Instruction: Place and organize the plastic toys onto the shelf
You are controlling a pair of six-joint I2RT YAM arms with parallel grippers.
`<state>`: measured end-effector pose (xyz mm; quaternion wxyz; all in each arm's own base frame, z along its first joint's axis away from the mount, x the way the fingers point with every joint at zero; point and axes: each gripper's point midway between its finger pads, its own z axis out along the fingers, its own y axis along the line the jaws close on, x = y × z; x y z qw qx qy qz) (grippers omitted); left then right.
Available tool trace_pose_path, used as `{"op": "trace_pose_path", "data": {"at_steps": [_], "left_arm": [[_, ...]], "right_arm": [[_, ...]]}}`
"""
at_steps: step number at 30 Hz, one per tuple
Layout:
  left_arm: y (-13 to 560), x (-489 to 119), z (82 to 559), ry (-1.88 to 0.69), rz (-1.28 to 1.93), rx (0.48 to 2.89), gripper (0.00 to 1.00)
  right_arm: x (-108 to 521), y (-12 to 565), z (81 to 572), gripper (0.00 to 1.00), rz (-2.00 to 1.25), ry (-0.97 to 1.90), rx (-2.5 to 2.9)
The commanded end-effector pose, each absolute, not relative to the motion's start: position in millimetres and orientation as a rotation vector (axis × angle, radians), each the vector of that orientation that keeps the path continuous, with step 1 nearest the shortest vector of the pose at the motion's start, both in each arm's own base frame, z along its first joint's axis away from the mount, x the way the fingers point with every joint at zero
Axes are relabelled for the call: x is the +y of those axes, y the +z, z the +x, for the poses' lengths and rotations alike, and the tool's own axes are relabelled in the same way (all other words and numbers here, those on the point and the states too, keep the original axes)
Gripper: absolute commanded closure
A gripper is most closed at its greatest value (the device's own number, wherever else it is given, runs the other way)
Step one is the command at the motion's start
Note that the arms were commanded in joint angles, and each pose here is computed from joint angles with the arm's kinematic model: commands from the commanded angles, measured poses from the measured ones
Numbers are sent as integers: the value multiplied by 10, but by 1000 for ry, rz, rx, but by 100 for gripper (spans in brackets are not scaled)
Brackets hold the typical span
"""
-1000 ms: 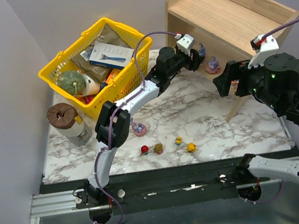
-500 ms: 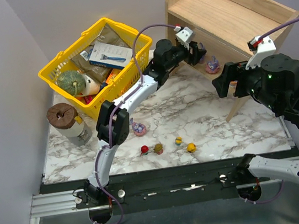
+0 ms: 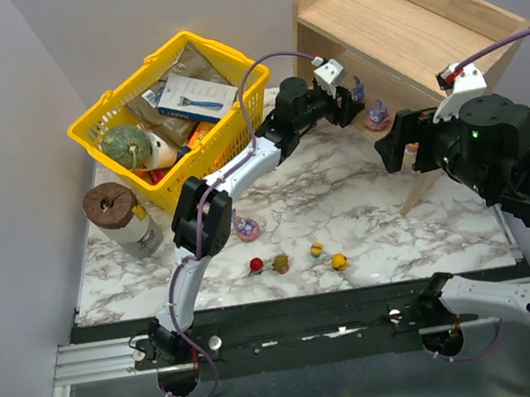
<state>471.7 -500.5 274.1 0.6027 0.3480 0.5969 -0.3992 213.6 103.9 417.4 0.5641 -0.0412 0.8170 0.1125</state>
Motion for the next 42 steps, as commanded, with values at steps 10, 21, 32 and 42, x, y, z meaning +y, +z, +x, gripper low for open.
{"op": "trace_pose_path", "data": {"at_steps": [10, 21, 32, 42], "left_arm": [[3128, -4718, 4560, -875, 752, 1321, 13], [3162, -3899, 4158, -716, 641, 1410, 11], [2909, -2357, 3450, -466, 176, 1697, 8], [3119, -1307, 2832, -259, -26, 1710, 5]], "right_arm": [[1000, 4083, 2132, 0, -91, 228, 1951], [1284, 3966, 2200, 0, -195, 304, 1973], [2425, 3300, 2492, 4, -559, 612, 1997], [3631, 2372, 2447, 12, -945, 692, 2091]]}}
